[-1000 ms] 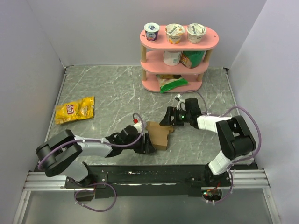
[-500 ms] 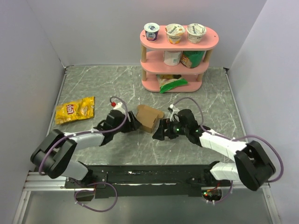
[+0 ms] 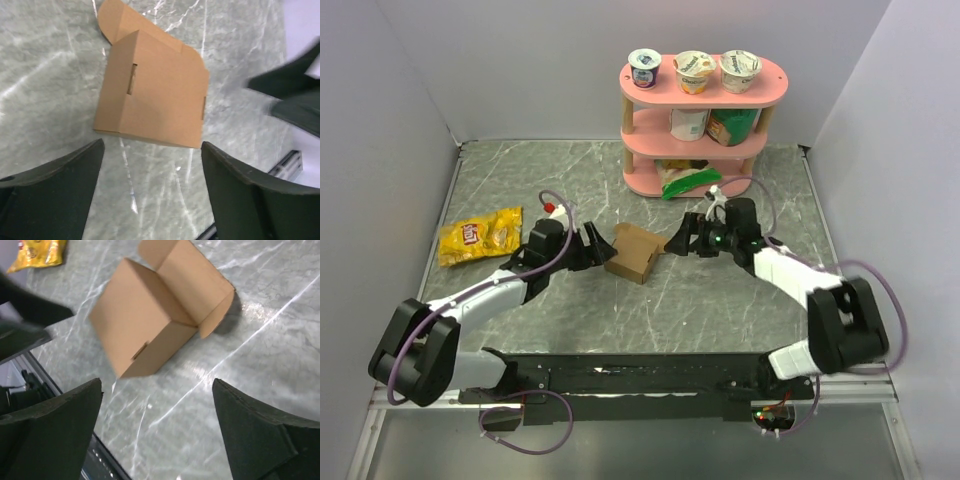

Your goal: Fold the paper box

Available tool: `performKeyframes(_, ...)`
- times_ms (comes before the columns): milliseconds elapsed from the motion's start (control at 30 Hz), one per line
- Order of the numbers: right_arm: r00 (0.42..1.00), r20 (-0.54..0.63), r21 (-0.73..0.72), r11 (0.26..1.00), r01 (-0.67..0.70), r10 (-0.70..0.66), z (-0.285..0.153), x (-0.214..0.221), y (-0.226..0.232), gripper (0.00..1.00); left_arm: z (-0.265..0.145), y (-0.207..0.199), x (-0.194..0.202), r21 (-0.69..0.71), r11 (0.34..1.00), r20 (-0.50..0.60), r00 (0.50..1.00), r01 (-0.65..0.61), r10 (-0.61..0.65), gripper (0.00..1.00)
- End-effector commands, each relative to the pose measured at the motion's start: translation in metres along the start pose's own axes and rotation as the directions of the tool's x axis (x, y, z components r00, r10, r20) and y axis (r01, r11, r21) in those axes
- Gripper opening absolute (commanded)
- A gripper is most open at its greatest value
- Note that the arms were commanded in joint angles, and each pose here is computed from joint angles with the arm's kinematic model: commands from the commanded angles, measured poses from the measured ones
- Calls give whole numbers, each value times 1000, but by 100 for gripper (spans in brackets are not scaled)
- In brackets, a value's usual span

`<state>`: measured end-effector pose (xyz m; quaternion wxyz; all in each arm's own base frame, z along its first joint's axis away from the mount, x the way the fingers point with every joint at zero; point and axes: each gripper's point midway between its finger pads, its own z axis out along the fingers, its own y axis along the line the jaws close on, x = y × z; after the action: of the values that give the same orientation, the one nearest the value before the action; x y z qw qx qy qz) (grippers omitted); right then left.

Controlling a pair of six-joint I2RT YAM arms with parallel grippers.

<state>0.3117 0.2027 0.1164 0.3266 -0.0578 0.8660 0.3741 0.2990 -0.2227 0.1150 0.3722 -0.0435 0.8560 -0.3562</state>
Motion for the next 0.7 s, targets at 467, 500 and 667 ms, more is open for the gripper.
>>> performKeyframes(467, 892, 147, 3, 902, -431, 426, 82, -4, -52, 77, 3, -15, 13, 80, 947, 76, 945, 312, -318, 92)
performKeyframes(500, 886, 148, -2, 896, -445, 440, 85, -4, -52, 75, 5, -16, 14, 81, 947, 76, 945, 312, -318, 92)
performKeyframes(667, 882, 152, 25, 890, -454, 446, 92, 5, -56, 58, 13, -17, 16, 119, 931, 80, 931, 345, -355, 92)
